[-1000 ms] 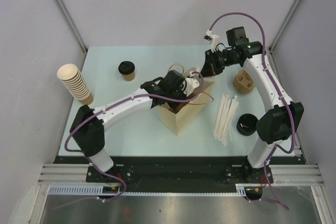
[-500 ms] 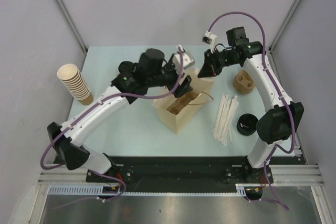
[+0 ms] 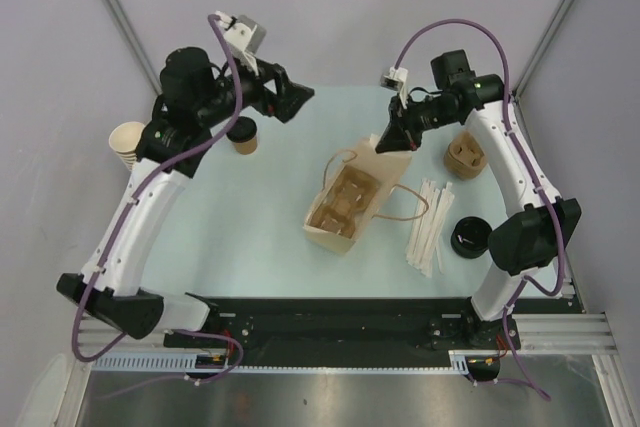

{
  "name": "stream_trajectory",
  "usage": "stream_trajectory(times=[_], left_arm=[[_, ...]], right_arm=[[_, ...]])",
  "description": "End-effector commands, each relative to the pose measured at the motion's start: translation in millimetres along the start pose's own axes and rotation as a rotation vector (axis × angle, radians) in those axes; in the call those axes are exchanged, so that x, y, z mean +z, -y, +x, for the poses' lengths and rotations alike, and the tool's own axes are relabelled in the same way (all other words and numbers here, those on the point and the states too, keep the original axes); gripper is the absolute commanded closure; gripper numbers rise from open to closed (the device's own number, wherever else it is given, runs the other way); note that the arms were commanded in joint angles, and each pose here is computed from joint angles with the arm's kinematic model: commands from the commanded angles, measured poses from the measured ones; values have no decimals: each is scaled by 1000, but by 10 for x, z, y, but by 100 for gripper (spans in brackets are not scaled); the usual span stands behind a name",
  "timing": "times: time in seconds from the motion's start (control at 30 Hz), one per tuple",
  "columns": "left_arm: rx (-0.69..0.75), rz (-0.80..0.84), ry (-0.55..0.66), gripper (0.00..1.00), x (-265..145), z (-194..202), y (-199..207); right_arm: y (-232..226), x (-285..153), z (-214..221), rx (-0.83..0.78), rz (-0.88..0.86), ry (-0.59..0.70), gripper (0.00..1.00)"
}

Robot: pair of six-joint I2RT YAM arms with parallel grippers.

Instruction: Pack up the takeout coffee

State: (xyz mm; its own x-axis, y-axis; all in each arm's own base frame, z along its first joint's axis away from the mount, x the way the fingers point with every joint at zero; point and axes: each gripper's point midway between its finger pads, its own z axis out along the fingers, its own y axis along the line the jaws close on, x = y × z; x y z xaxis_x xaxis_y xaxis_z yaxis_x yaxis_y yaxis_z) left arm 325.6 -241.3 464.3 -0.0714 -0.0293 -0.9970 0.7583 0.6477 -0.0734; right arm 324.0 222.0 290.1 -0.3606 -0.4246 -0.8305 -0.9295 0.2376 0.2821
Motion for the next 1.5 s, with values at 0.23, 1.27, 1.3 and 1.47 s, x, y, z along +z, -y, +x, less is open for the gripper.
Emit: stream_trajectory(times=[0.23, 1.27, 1.3, 1.47], left_arm=[[-128, -519, -587, 1, -276, 1649, -2111], [-210, -498, -866, 0, -184, 2808, -3171], [-211, -502, -865, 0, -181, 2820, -3190], [-228, -495, -882, 1, -160, 2953, -3207]], right_arm=[[-410, 39, -162, -217, 4, -59, 100], [-211, 197, -248, -183, 32, -101, 100], [-214, 196, -242, -183, 31, -103, 100], [-198, 206, -232, -179, 29, -106, 100]])
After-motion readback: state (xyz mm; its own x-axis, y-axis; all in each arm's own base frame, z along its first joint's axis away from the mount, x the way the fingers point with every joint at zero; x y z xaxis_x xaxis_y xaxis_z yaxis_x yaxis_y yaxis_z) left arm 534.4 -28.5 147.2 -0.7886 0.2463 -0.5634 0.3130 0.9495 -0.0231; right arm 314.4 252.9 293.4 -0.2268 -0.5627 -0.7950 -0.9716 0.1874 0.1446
